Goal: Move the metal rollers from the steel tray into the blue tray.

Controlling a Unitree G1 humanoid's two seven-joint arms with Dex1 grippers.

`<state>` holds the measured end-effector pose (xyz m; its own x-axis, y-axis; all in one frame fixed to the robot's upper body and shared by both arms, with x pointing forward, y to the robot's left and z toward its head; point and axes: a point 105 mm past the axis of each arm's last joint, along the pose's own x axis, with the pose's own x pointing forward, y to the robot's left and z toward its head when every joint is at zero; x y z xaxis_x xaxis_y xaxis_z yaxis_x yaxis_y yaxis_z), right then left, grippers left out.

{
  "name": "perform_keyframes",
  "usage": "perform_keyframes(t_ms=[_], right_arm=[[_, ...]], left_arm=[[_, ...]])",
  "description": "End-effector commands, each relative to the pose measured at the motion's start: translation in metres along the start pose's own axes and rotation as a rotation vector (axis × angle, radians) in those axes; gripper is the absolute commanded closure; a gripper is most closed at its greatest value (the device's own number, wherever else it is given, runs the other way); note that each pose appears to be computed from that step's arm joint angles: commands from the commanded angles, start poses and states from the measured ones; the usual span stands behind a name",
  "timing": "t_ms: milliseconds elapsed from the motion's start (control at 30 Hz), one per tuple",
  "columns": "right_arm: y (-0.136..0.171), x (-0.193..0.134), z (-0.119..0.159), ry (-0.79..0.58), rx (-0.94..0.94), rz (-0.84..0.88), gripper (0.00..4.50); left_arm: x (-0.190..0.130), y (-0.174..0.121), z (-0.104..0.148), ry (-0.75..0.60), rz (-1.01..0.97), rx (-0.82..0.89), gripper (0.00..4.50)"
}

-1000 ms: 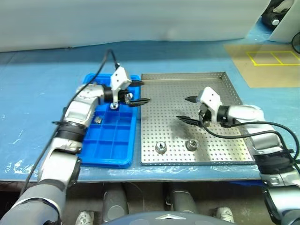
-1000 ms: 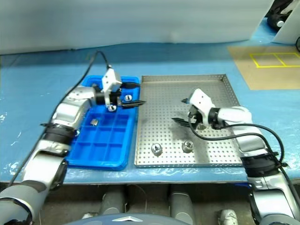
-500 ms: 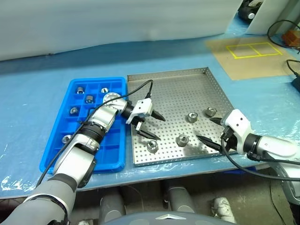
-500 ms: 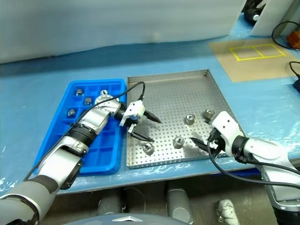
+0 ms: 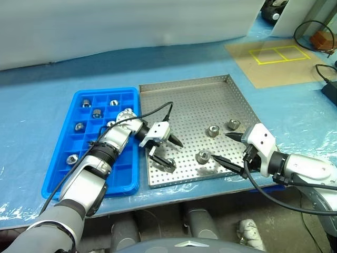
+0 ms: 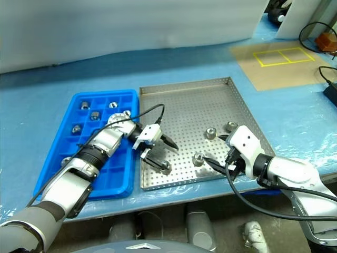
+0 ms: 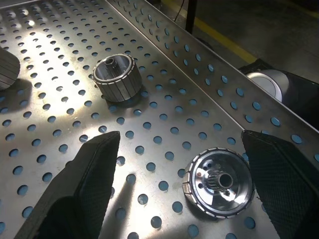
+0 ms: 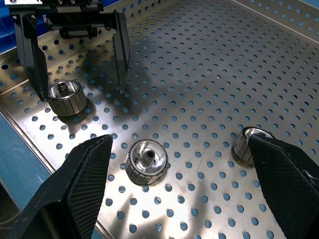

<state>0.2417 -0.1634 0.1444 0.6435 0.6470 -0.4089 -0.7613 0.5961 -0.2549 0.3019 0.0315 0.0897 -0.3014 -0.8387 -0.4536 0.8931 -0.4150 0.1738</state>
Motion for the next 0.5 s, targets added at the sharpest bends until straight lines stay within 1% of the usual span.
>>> perform_keyframes(t_ms=[33, 67, 133, 200, 367, 500], right_arm=[[0.004, 0.001, 0.007, -0.018, -0.028, 0.023, 0.0], [0.005, 0.002, 0.006, -0.015, -0.026, 0.027, 0.0], [0.003, 0.003, 0.004, -0.011, -0.022, 0.029, 0.0], [-0.001, 0.002, 0.003, -0.009, -0.015, 0.013, 0.0], [-0.006, -0.004, 0.0, 0.011, -0.012, -0.012, 0.0], [-0.007, -0.009, -0.001, 0.021, -0.007, -0.034, 0.0]], left_arm=[[0.002, 0.004, 0.009, -0.011, 0.03, 0.058, 0.4], [0.004, 0.008, 0.012, -0.025, 0.06, 0.059, 0.4], [0.008, 0.027, 0.017, -0.04, 0.178, 0.075, 0.4], [0.012, 0.041, 0.025, -0.069, 0.25, 0.093, 0.4], [0.026, 0.045, 0.039, -0.122, 0.226, 0.097, 0.4], [0.045, 0.041, 0.032, -0.097, 0.178, 0.084, 0.4]])
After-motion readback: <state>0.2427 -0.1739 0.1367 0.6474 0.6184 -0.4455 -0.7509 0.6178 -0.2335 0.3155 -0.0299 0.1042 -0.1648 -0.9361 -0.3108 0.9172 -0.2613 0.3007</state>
